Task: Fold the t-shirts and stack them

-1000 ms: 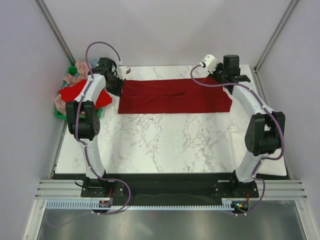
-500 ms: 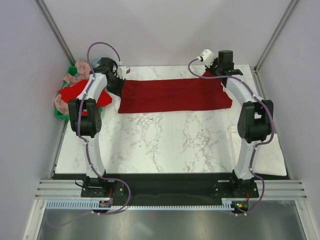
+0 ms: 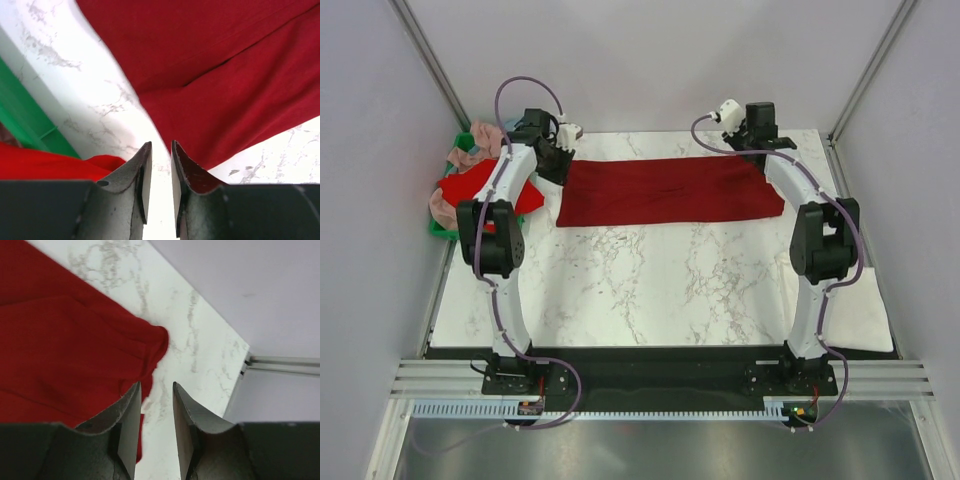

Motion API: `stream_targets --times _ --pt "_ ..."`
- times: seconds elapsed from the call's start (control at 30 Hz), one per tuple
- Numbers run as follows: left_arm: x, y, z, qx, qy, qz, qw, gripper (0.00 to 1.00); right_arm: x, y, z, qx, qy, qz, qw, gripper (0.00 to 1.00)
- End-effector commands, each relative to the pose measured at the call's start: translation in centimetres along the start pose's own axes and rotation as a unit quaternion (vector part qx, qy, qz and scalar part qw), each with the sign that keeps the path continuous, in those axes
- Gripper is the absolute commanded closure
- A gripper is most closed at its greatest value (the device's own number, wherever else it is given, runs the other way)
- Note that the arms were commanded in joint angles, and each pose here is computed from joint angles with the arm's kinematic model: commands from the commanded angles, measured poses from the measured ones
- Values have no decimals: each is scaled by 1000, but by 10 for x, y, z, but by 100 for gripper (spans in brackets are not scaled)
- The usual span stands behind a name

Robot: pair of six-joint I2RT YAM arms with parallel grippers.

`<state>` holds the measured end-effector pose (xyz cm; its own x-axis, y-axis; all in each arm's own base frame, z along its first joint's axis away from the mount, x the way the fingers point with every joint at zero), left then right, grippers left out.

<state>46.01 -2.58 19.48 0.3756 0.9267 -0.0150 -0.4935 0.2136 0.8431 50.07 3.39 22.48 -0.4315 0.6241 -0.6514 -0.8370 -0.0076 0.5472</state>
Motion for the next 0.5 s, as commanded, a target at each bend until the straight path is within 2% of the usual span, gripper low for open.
stream_targets --times 0.0,0.23,0.47 --pt "-23 8 7 -21 -7 -29 999 73 18 -4 30 -37 -13 55 998 62" --pt "-40 -22 -16 28 11 -99 995 80 34 -55 48 -36 -67 91 993 63" --pt "-43 -45 -31 65 23 -125 990 87 54 -84 46 -40 -67 127 989 64"
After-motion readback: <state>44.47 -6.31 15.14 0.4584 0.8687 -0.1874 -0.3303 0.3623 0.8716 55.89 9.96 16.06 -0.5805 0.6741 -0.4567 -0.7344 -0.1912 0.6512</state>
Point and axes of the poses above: each gripper's point midway between its finger pads, its own y axis back along the fingers, its own x axis along the line the jaws close on, z = x × y, the point moved 10 cm from there along y, back along the fingers, and after that the axes turned 8 degrees about y, right-handed, at the moved point
